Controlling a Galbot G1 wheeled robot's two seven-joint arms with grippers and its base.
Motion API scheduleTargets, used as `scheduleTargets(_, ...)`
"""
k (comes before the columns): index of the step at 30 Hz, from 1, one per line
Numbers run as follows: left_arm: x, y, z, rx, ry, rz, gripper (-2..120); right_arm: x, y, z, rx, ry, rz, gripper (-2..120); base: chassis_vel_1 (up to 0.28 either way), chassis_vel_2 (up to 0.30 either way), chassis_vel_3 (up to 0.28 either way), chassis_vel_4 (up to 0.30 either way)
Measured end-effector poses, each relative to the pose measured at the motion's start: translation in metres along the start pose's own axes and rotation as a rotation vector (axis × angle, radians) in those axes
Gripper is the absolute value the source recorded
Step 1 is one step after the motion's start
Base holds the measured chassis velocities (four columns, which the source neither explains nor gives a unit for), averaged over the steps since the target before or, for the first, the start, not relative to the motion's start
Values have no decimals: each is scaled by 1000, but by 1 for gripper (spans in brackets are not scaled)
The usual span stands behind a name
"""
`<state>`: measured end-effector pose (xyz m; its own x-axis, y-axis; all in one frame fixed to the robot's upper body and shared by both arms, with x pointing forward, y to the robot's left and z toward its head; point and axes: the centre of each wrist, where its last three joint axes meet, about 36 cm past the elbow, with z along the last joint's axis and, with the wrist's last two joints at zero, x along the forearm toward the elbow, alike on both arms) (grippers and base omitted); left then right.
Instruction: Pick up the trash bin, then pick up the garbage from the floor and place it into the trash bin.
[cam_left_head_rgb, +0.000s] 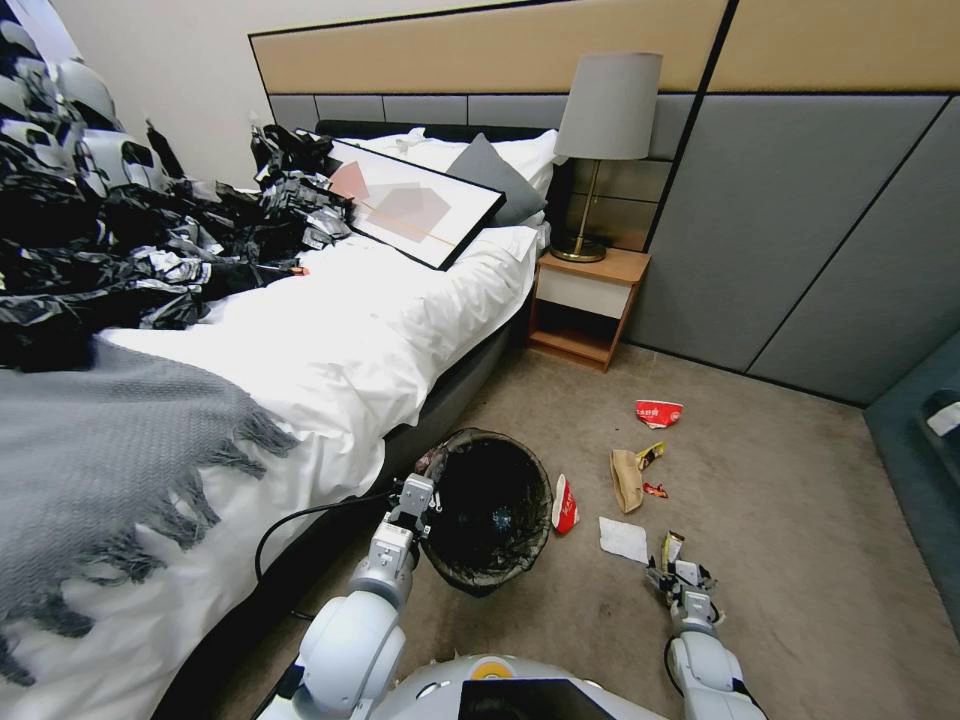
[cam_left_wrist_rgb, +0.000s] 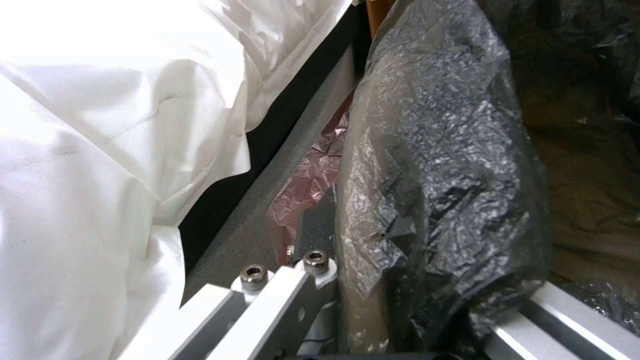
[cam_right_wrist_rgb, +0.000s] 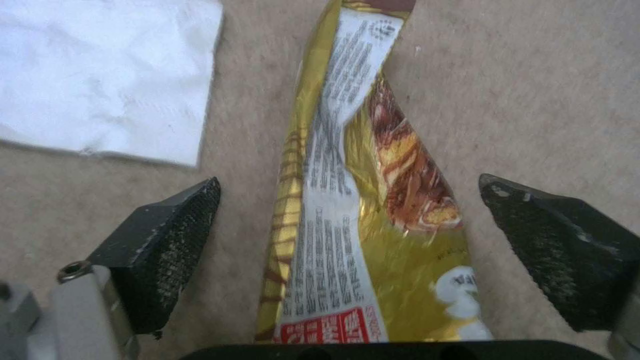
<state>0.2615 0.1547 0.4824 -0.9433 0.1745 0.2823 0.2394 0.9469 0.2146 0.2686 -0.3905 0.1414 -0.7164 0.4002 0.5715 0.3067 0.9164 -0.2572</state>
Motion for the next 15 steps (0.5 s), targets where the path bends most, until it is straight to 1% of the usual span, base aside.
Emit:
scheduleTargets(4,0,0,0,-1,2,-1,1,-8,0,2,-8,10,2,93,0,0,0,0)
scheduleTargets(7,1,-1,1,-1,3,-3,1,-15,-1,5,-11,16,3,90,0,0,0,0)
scheduleTargets(15,1,-2,1,-3,5,-2,1,-16,-3,6,-9,9,5,89,0,0,0,0)
